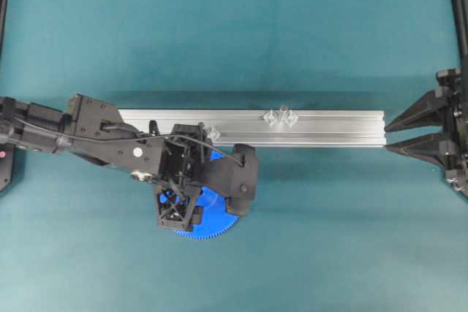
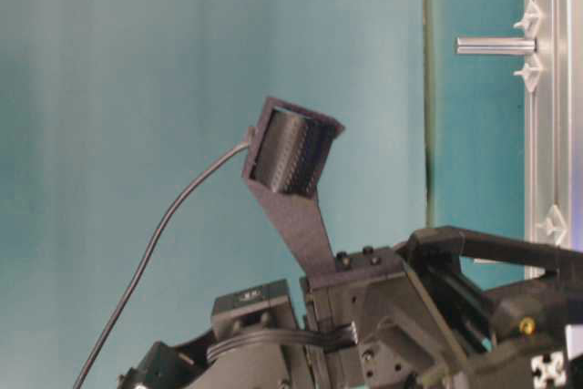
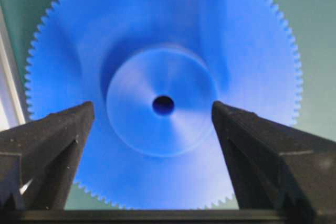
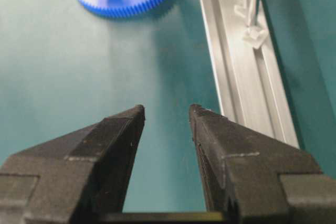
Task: Insert the large gear onto the shaft.
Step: 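Lower the left gripper over the blue gear hub, fingers straddling it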
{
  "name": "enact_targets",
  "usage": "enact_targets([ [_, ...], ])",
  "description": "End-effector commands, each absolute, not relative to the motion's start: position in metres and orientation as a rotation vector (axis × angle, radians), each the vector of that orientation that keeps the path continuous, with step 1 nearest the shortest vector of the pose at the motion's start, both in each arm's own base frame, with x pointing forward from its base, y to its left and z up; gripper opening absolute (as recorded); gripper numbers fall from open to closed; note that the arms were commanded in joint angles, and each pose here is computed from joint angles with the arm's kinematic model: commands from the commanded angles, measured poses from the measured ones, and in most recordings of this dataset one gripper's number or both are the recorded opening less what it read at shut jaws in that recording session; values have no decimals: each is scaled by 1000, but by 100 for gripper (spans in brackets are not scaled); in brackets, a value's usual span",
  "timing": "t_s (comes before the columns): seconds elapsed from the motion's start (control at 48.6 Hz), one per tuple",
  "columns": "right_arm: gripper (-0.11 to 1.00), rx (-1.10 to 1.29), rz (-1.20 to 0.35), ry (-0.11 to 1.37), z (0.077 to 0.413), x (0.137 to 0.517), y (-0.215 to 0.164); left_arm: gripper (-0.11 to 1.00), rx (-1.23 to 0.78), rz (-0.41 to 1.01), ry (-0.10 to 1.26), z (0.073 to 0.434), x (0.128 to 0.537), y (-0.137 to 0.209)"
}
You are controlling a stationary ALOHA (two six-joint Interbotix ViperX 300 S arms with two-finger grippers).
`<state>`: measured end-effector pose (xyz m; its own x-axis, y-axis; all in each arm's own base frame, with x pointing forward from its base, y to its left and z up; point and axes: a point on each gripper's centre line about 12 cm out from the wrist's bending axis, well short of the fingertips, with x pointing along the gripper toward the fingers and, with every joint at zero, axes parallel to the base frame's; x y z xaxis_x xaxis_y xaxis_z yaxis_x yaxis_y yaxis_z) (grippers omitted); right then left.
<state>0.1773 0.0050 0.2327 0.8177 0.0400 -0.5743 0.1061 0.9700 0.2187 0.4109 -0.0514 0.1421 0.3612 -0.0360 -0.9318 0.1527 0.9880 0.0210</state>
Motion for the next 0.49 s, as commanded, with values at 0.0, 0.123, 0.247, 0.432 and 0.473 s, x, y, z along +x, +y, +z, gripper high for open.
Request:
enact_targets([
  [0.0, 51, 257, -36, 597, 238, 178, 5, 95, 109, -123, 1159, 153, 417, -53],
  [0.123, 51, 259, -35, 593, 238, 177, 5, 95, 108, -121, 1161, 151, 419, -53],
  [0.247, 51, 260, -35, 584, 240, 177, 5, 95, 104, -120, 1172, 146, 420, -54],
  [0.432, 51, 260, -35, 584, 239, 177, 5, 95, 81, -103, 1190, 139, 420, -54],
  [0.473, 51, 260, -35, 585, 238, 177, 5, 95, 80, -101, 1191, 138, 420, -54],
])
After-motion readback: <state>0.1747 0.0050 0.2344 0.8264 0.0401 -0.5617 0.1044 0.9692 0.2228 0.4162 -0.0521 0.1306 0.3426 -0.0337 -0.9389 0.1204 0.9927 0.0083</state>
